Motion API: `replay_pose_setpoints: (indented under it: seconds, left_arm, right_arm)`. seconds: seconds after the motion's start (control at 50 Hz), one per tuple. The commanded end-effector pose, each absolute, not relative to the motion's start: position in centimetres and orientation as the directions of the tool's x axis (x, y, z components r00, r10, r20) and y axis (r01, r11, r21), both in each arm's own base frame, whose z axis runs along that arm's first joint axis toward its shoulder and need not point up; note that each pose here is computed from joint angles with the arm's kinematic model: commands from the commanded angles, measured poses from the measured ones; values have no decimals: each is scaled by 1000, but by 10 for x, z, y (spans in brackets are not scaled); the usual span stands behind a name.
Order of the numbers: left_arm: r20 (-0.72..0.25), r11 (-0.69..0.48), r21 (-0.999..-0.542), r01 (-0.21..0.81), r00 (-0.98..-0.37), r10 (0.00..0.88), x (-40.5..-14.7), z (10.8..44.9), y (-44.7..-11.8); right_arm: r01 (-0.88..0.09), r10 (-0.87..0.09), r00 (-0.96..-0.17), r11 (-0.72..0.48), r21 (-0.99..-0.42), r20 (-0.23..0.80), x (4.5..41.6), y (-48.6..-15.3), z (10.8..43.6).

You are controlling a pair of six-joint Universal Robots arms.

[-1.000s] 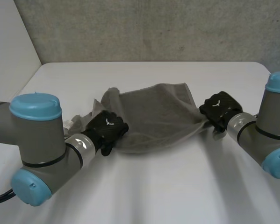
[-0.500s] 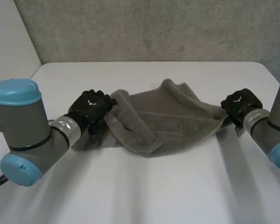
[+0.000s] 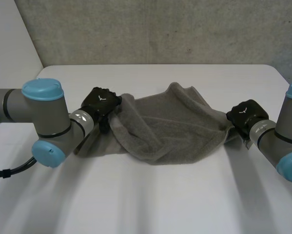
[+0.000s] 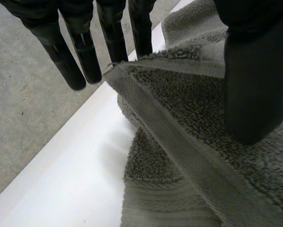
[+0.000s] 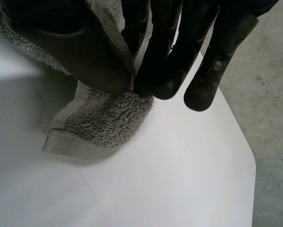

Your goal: Fold the towel.

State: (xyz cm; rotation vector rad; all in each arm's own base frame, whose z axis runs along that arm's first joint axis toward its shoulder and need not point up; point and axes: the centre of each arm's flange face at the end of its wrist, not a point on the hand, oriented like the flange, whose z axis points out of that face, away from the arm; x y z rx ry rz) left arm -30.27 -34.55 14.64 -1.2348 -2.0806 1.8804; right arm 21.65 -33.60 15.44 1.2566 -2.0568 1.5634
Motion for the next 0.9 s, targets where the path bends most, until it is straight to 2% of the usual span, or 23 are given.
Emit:
replay_pose_setpoints:
  seconds: [0.02, 0.18, 0.26, 0.28, 0.34, 0.4, 0.44, 0.46, 0.5, 0.52, 0.56, 0.64, 0.78, 0.9]
  left_arm:
    - [-482, -102, -839, 535, -642, 596, -305, 138, -349]
    - [-497, -111, -829, 548, -632, 594, -305, 136, -349]
    - [-500, -121, -833, 540, -641, 582, -305, 146, -349]
    - [-503, -134, -837, 531, -649, 571, -304, 156, -349]
    - [-511, -195, -851, 487, -684, 521, -298, 206, -343]
    - [-505, -208, -859, 469, -703, 501, -292, 221, -342]
    - [-494, -254, -870, 423, -741, 456, -283, 259, -337]
    - [-493, -254, -870, 423, -741, 456, -283, 259, -337]
    - [-468, -297, -881, 370, -775, 424, -275, 296, -327]
    - [-468, -297, -881, 370, -776, 424, -274, 297, -327]
    - [-436, -326, -889, 321, -810, 393, -261, 328, -317]
    - [-419, -345, -889, 302, -841, 343, -241, 352, -311]
    - [-422, -331, -886, 326, -861, 283, -218, 360, -318]
    - [-418, -274, -897, 347, -866, 273, -207, 354, -329]
  right_arm:
    - [-761, -477, -586, 48, -647, 655, 217, -336, 151]
    - [-760, -477, -588, 51, -648, 653, 216, -337, 150]
    - [-754, -459, -597, 41, -656, 658, 215, -340, 161]
    - [-751, -440, -601, 24, -660, 667, 216, -340, 172]
    - [-699, -343, -656, -57, -713, 672, 212, -334, 242]
    - [-672, -329, -679, -80, -736, 656, 213, -332, 261]
    - [-640, -354, -696, -88, -763, 625, 214, -324, 287]
    - [-640, -354, -696, -88, -763, 625, 214, -324, 287]
    - [-625, -398, -691, -90, -776, 603, 215, -314, 308]
    - [-625, -398, -691, -90, -776, 603, 215, -314, 308]
    - [-608, -420, -688, -111, -786, 591, 216, -304, 329]
    - [-594, -400, -692, -158, -789, 601, 216, -296, 351]
    - [-588, -343, -701, -221, -778, 626, 215, -294, 376]
    - [-591, -328, -705, -219, -777, 629, 214, -311, 376]
